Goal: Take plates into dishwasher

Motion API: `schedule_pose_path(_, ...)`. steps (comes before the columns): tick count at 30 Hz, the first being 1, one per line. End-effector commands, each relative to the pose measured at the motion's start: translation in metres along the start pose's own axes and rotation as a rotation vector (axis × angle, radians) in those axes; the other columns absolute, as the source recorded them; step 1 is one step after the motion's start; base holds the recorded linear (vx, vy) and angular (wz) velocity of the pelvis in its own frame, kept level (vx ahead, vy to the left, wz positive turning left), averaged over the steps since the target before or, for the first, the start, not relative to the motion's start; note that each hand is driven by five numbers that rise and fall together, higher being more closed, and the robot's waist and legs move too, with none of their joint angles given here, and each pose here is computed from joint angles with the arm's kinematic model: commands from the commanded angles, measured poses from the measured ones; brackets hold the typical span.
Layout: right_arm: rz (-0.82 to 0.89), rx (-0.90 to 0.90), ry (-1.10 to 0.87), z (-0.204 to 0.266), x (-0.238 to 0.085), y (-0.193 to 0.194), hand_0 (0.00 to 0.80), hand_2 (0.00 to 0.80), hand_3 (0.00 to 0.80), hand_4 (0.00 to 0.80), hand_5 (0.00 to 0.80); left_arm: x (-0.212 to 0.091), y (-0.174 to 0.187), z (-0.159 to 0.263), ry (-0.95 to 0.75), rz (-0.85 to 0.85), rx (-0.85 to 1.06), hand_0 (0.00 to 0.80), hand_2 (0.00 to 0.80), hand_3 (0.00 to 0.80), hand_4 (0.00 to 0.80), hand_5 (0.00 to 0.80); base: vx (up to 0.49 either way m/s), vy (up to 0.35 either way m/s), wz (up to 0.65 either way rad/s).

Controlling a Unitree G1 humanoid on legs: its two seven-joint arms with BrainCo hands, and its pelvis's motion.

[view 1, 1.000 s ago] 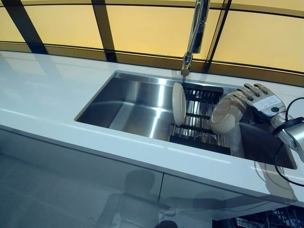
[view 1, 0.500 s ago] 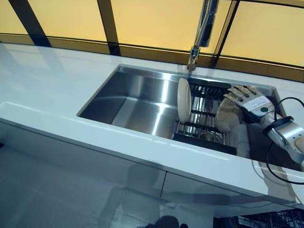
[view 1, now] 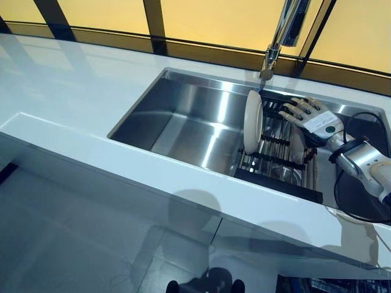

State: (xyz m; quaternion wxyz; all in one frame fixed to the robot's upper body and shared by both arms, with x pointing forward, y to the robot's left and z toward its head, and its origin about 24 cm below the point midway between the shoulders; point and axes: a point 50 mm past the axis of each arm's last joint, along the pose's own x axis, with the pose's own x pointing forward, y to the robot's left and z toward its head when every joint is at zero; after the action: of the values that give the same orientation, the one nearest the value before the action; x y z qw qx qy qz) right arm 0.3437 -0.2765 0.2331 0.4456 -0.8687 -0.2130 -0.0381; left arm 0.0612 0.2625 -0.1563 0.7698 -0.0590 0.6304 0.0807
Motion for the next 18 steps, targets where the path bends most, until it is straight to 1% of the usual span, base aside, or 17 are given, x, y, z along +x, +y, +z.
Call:
schedule_pose_path(1,0.047,-0.157,0.020,-0.011,0.009,-0.005,0.800,0.800,0.800,0.800,0.800,-0.004,0.014,0.014,-0.024,0.022,0.050,0.000,0.000,0.000,0.000,0.000,0.000,0.000,0.00)
schedule_pose_path(5,0.114,-0.191,0.006,-0.012,0.008,-0.001,0.800,0.800,0.800,0.800,0.800,-0.004,0.014,0.015,-0.034,0.015,0.052,0.000,0.000,0.000,0.000,0.000,0.000,0.000,0.00)
schedule_pose_path(13,0.231,-0.184,0.010,-0.014,0.005,0.007,0.800,0.800,0.800,0.800,0.800,-0.004,0.015,0.012,-0.028,0.017,0.045,0.000,0.000,0.000,0.000,0.000,0.000,0.000,0.00)
schedule_pose_path(18,0.250,-0.181,0.020,-0.018,0.003,0.008,0.800,0.800,0.800,0.800,0.800,-0.005,0.017,0.010,-0.024,0.022,0.038,0.000,0.000,0.000,0.000,0.000,0.000,0.000,0.00)
